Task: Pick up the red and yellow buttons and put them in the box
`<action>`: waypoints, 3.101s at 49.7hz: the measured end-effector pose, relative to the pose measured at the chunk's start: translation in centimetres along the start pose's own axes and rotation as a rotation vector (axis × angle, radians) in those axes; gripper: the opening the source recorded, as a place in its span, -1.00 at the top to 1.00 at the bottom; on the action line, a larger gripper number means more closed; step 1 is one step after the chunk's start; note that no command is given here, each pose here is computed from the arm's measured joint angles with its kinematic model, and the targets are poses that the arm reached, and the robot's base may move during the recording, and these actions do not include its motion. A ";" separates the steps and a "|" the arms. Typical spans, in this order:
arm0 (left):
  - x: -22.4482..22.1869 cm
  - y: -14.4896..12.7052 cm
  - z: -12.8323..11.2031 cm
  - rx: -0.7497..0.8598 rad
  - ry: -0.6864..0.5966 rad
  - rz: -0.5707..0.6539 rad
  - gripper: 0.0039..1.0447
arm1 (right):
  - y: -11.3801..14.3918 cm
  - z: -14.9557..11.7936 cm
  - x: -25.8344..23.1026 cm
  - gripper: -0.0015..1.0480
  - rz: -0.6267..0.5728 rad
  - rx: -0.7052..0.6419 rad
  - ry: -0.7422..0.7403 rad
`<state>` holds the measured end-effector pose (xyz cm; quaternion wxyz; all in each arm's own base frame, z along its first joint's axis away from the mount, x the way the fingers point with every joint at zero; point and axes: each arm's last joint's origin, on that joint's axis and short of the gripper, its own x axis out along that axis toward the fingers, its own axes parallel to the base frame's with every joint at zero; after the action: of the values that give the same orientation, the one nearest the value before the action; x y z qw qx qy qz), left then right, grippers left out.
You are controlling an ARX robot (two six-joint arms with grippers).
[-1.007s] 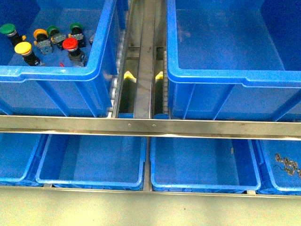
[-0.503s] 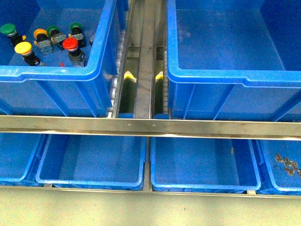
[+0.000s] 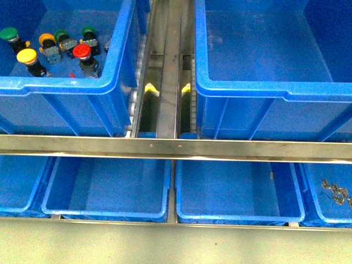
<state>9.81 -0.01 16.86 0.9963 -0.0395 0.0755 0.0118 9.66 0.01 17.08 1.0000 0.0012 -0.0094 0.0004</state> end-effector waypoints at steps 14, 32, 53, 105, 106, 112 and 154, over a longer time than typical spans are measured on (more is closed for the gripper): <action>8.7 -0.2 8.0 -0.230 0.335 -0.014 -0.86 | 0.0 0.0 0.0 -0.88 0.001 0.000 0.000; 22.9 2.0 11.2 0.029 0.401 -0.156 -0.86 | 0.0 0.0 0.0 -0.88 0.001 0.000 0.000; 36.3 2.5 7.7 0.158 0.540 -0.293 -0.86 | 0.0 0.0 0.0 -0.88 0.001 0.000 0.000; 45.2 -1.9 0.6 0.179 0.698 -0.367 -0.86 | 0.0 0.0 0.0 -0.88 0.001 0.000 0.000; 45.2 -1.9 0.7 0.180 0.695 -0.368 -0.86 | 0.0 0.0 0.0 -0.88 0.001 0.000 0.000; 45.6 -2.1 1.1 0.175 0.688 -0.369 -0.83 | 0.0 0.0 0.0 -0.88 0.001 0.000 0.000; 43.4 0.8 5.1 -0.265 0.592 -0.364 0.36 | 0.0 0.0 0.0 -0.88 0.001 0.000 0.000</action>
<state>53.49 1.99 15.23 0.9034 -0.1824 0.3499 -0.1679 9.66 0.01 17.08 1.0000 0.0012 -0.0094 0.0008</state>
